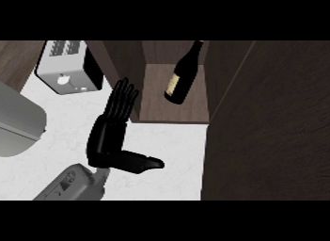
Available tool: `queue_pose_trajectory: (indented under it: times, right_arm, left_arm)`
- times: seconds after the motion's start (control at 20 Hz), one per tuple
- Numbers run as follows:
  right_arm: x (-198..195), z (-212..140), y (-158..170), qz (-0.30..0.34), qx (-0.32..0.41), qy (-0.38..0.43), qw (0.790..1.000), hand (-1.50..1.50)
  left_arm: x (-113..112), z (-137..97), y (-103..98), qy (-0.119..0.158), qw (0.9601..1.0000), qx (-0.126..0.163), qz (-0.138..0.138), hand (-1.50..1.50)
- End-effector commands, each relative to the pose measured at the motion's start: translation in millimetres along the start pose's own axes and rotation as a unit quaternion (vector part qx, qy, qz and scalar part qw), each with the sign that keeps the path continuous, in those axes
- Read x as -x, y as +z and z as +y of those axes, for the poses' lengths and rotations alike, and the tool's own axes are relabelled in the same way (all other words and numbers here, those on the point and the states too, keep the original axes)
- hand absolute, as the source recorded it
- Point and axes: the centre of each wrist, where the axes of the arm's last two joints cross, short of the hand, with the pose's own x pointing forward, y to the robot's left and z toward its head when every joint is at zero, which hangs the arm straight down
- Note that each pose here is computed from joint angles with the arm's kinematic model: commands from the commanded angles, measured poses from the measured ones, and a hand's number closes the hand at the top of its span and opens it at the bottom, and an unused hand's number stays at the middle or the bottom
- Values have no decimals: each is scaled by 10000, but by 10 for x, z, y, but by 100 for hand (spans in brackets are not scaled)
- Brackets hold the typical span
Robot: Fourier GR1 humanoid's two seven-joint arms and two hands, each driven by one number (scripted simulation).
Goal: Pick up the wine, place it into the cabinet and close the cabinet
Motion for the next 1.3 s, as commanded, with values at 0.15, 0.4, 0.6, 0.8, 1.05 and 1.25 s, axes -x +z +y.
queue_pose_trajectory:
  times: [0.15, 0.4, 0.6, 0.8, 1.05, 1.25]
  right_arm:
    - [-67, -56, 27, 5, -278, 172, 9995, -150]
    - [-97, 14, 115, 280, -1044, 727, 9915, 150]
    - [-46, 103, 135, 386, -2005, 684, 9765, 150]
    - [-64, 205, 176, 649, -2346, 447, 9689, 150]
    - [-343, 477, 331, 628, -2641, -99, 9624, 150]
    - [-292, 774, 269, 724, -2808, -133, 9569, 150]
  left_arm:
    - [-559, -144, 428, 91, 9999, 38, -30, -150]
    - [-623, 14, 634, -26, 9995, -238, -187, -150]
    - [-799, 140, 760, -181, 9978, -549, -321, -150]
    - [-1007, 301, 996, -444, 9962, -658, -348, -150]
    - [-1233, 437, 1194, -307, 9944, -894, -466, -150]
    - [-1324, 756, 1434, -412, 9936, -908, -528, -150]
